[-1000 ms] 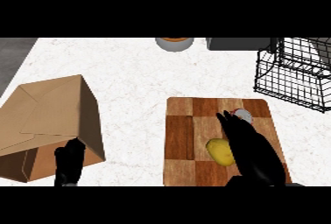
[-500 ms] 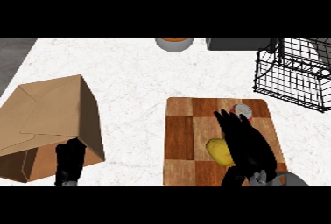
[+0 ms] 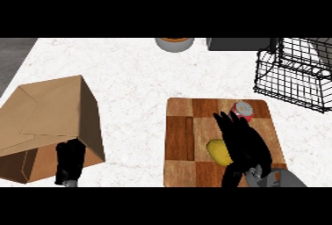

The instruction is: Pick the lemon from the cutting board and place it in the tiered basket

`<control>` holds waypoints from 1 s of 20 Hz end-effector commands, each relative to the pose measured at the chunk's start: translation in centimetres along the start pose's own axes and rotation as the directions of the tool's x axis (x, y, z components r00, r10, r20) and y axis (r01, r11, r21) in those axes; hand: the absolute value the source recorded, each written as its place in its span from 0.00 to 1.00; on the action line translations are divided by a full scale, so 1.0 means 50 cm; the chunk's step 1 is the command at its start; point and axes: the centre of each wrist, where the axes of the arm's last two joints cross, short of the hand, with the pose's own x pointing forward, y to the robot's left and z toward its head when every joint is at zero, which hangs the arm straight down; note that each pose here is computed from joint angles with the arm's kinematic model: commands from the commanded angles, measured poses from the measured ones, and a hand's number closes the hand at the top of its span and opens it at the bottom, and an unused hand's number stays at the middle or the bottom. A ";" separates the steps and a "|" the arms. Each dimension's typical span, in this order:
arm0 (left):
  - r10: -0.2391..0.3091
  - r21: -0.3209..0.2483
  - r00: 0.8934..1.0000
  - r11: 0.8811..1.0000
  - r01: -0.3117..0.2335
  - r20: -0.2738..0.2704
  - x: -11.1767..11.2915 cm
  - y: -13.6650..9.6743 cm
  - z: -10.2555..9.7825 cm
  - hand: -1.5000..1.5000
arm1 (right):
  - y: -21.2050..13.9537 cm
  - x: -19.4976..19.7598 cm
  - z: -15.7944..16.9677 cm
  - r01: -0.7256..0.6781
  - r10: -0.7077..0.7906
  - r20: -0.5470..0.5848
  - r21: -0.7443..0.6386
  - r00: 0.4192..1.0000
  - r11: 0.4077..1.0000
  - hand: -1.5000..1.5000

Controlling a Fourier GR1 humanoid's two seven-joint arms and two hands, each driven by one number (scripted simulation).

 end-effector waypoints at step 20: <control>0.001 -0.002 0.998 1.000 -0.001 -0.060 0.014 -0.026 -0.001 0.50 | 0.085 -0.024 -0.095 -0.056 0.056 -0.001 0.052 0.998 0.997 1.00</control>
